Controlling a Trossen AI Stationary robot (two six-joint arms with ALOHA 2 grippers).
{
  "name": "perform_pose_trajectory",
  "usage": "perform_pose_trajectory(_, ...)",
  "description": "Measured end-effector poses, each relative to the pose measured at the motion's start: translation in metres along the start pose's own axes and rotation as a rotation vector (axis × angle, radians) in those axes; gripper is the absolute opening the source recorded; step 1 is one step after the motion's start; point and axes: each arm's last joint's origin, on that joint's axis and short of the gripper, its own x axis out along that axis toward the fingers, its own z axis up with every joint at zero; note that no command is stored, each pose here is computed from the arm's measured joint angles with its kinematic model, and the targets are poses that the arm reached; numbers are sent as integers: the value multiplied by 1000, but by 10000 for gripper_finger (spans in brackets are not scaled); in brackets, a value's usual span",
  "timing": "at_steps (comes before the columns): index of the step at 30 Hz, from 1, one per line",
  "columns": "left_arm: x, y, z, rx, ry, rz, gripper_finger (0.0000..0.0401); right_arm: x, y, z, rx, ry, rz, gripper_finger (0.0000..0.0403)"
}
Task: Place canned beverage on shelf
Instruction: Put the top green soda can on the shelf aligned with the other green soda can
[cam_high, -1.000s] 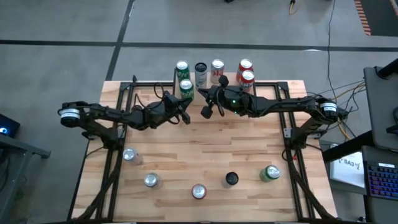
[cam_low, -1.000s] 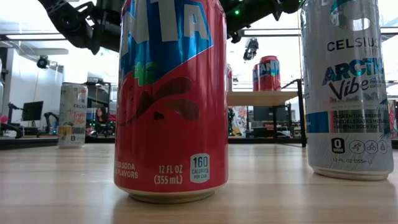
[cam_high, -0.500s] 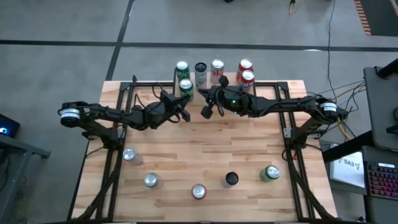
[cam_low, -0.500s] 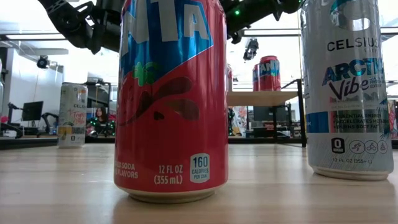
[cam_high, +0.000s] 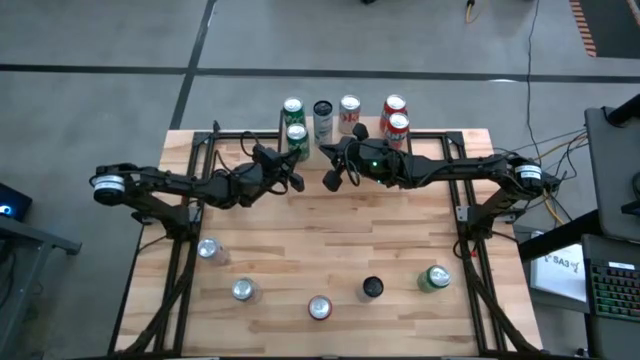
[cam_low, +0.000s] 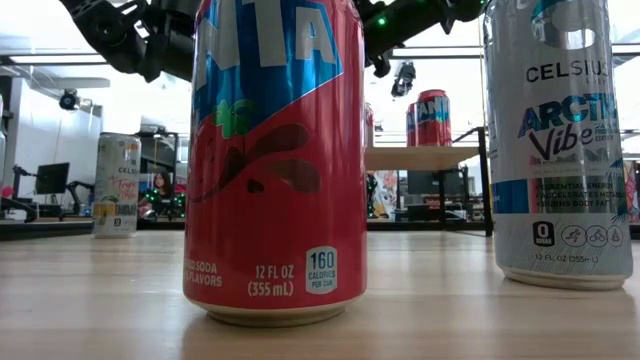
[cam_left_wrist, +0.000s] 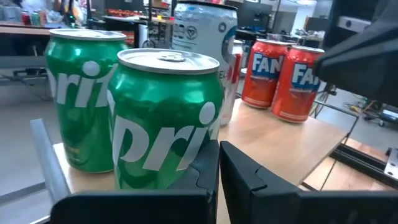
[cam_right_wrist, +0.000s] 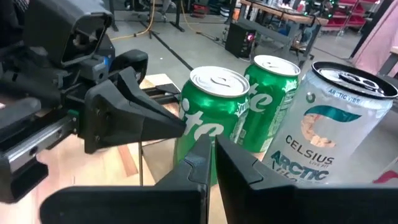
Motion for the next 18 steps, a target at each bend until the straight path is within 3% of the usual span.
perform_pose_trajectory(4,-2,-1,2,8,-1,-12,0,0,0,0,-2,4,0,12)
perform_pose_trajectory(10,-6,-10,0,97,10,-123,0,0,0,-3,-12,28,1,12)
perform_pose_trajectory(18,-7,-10,0,101,8,-112,0,0,0,-4,-18,42,2,12)
